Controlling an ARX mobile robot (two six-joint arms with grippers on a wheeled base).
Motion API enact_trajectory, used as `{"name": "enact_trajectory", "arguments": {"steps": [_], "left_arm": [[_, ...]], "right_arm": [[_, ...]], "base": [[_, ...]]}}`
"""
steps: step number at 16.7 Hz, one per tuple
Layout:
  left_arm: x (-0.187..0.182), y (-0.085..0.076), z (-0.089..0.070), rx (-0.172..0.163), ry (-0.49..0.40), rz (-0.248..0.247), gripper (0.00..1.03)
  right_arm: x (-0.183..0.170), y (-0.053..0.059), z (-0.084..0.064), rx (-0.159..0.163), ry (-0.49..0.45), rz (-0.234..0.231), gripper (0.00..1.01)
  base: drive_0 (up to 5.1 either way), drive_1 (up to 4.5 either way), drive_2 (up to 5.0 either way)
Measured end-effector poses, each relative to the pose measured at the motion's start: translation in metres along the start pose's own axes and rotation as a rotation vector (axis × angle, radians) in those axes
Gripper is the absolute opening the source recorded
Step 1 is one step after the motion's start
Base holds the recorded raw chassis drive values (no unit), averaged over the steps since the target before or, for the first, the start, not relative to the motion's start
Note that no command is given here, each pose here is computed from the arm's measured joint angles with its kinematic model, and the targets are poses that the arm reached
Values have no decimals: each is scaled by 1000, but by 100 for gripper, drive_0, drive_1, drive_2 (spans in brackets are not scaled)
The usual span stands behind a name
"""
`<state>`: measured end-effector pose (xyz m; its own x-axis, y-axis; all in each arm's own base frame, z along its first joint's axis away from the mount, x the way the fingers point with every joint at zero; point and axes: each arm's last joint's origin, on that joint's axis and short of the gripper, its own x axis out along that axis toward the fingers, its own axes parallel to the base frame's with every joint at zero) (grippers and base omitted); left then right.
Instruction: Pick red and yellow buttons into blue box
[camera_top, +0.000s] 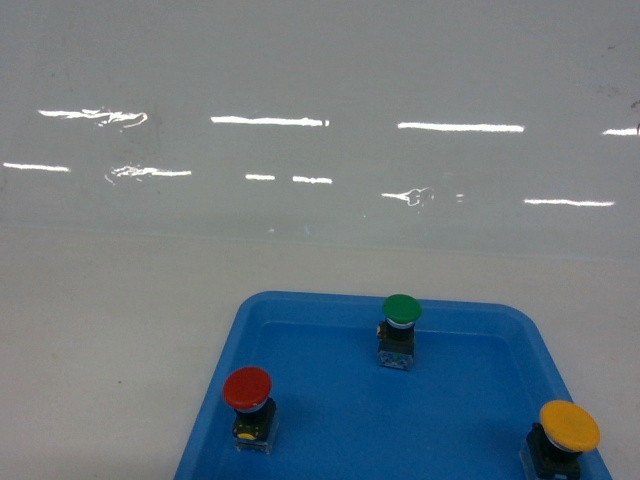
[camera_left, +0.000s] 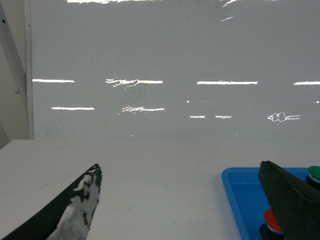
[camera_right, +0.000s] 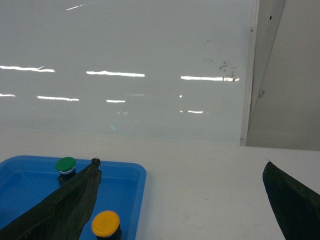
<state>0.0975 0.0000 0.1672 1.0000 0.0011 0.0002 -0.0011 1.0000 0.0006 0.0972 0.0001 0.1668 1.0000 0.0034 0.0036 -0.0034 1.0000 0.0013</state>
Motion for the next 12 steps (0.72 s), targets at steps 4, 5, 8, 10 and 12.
{"name": "enact_trajectory", "arguments": {"steps": [4,5,8,10,12], "left_arm": [[0,0,0,-1,0,0,98],[0,0,0,-1,0,0,98],[0,0,0,-1,0,0,98],[0,0,0,-1,0,0,98],[0,0,0,0,0,0,98]], "right_arm": [[0,0,0,0,0,0,98],[0,0,0,0,0,0,98],[0,0,0,0,0,0,98],[0,0,0,0,0,0,98],[0,0,0,0,0,0,98]], "base": [[0,0,0],[0,0,0],[0,0,0],[0,0,0],[0,0,0]]}}
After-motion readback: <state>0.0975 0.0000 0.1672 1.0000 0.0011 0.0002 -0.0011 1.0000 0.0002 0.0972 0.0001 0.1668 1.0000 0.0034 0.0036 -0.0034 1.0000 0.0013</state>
